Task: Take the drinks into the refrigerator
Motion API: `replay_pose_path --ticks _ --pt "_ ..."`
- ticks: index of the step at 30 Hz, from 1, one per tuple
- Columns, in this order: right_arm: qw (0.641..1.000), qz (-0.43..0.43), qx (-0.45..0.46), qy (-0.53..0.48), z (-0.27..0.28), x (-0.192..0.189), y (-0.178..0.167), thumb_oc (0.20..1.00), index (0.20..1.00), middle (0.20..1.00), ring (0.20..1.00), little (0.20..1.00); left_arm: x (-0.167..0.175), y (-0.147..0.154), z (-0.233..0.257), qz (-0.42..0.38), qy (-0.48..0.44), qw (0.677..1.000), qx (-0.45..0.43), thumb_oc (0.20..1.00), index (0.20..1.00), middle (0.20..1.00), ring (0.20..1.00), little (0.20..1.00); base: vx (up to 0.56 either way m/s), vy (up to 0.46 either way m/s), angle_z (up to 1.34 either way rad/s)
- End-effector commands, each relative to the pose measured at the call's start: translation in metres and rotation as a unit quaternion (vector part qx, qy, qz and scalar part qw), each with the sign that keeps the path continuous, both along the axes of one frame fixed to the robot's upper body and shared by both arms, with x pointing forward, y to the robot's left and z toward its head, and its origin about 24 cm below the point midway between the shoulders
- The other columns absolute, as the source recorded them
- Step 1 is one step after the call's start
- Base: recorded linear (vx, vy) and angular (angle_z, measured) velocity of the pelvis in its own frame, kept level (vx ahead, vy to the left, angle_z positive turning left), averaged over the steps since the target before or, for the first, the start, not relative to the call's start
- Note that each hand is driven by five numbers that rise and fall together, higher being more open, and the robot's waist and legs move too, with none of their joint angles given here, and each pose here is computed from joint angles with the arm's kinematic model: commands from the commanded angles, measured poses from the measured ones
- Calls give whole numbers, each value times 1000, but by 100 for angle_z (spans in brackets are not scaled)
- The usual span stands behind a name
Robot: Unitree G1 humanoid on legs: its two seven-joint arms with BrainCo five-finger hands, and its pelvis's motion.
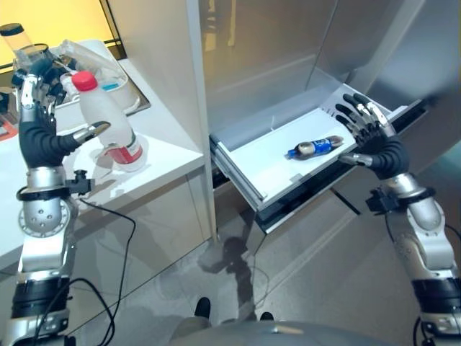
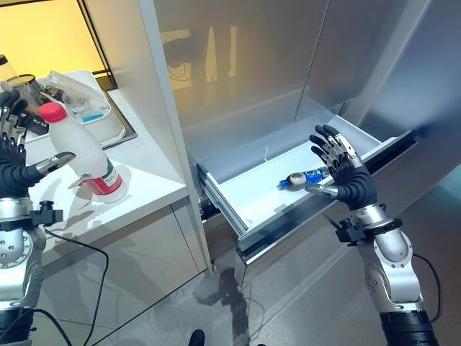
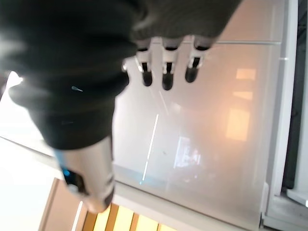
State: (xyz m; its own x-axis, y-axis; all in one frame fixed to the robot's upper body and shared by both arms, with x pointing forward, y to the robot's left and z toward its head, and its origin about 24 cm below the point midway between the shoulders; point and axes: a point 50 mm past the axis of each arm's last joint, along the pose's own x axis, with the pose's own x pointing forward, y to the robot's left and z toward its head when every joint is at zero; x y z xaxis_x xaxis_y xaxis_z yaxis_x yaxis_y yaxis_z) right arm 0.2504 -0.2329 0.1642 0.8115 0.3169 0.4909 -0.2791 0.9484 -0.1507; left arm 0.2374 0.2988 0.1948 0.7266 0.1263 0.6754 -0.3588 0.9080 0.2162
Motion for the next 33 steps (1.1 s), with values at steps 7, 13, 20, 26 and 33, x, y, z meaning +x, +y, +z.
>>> replay_pose_path --ticks 7,13,20,26,33 --pt "995 59 -16 -84 38 -4 17 1000 1000 1000 1000 1000 14 15 5 -3 -7 999 -47 1000 1000 1000 1000 1000 0 2 -4" --pt "994 68 -11 -85 39 -6 17 1000 1000 1000 1000 1000 13 20 4 13 -6 999 -49 1000 1000 1000 1000 1000 -4 2 -2" --pt "993 78 -10 -87 41 -6 20 1000 1000 1000 1000 1000 16 26 -1 29 8 998 -56 1000 1000 1000 1000 1000 -20 7 -8" --pt "993 93 -11 -78 39 -4 24 1000 1000 1000 1000 1000 26 31 -2 52 43 997 -25 1000 1000 1000 1000 1000 -3 4 -5" --pt "992 104 -10 -76 39 -5 27 1000 1000 1000 1000 1000 38 30 1 58 56 997 -9 1000 1000 1000 1000 1000 -6 1 0"
